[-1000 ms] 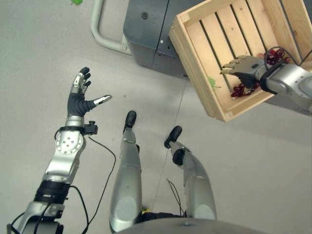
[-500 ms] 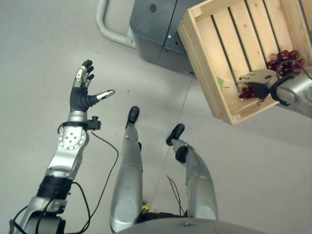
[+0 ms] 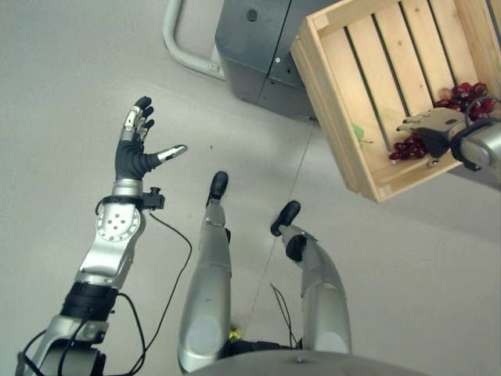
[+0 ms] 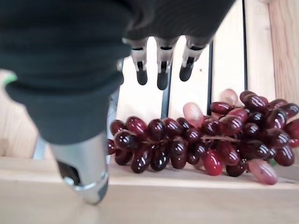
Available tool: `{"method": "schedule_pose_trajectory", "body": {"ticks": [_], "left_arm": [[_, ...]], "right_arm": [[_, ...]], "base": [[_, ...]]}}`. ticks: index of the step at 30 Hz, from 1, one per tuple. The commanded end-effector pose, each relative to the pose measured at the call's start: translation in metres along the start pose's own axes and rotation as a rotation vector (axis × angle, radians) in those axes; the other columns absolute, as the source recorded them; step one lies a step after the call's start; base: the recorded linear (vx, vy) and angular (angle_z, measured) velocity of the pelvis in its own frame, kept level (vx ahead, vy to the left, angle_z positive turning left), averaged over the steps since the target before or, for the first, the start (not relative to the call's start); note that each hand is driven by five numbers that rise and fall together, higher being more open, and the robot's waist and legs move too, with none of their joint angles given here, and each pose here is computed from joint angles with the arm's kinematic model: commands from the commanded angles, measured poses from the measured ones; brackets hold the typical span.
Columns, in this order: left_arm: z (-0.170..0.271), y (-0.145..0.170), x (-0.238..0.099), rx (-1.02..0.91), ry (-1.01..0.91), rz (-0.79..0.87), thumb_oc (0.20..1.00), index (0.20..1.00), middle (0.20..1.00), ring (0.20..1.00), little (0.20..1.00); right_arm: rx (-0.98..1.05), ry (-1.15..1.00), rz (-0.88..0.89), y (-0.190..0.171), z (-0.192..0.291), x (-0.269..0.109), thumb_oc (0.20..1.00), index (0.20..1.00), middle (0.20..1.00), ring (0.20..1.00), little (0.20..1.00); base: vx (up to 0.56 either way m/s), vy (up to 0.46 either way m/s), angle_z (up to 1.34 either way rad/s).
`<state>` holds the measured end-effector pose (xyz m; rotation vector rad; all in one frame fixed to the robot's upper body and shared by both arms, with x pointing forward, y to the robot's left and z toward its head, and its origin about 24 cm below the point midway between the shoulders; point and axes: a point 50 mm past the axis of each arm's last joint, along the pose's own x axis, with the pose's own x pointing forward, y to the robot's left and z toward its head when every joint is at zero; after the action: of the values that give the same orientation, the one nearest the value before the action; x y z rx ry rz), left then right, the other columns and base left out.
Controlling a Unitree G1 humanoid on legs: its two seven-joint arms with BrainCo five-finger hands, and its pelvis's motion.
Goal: Pick up the fruits from the basket on one side to the basket on the other side
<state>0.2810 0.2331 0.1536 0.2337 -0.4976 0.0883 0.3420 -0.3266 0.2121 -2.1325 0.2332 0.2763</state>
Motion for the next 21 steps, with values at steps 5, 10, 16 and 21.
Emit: {"method": "schedule_pose_trajectory", "body": {"ticks": [5,10,16,21], "left_arm": [[0.025,-0.001,0.001,-0.065,-0.139,0.028,1.000,1.000,1.000,1.000,1.000],[0.025,-0.001,-0.001,-0.069,-0.137,0.034,1.000,1.000,1.000,1.000,1.000],[0.026,-0.003,0.000,-0.073,-0.140,0.029,1.000,1.000,1.000,1.000,1.000],[0.028,-0.004,0.000,-0.075,-0.153,0.029,1.000,1.000,1.000,1.000,1.000]], "right_arm": [[-0.072,0.091,0.083,0.016,-0.021,-0.010,0.200,0.200,0.200,0.200,0.200],[-0.070,0.075,0.061,0.013,-0.015,-0.007,0.200,0.200,0.200,0.200,0.200],[-0.057,0.066,0.047,0.013,-0.012,-0.006,0.200,0.200,0.200,0.200,0.200],[-0.051,0.057,0.038,0.013,-0.009,-0.005,0.200,0.200,0.200,0.200,0.200]], "base": [[0.02,-0.011,0.01],[0.02,-0.023,0.01],[0.00,0.000,0.00],[0.00,0.000,0.00]]}}
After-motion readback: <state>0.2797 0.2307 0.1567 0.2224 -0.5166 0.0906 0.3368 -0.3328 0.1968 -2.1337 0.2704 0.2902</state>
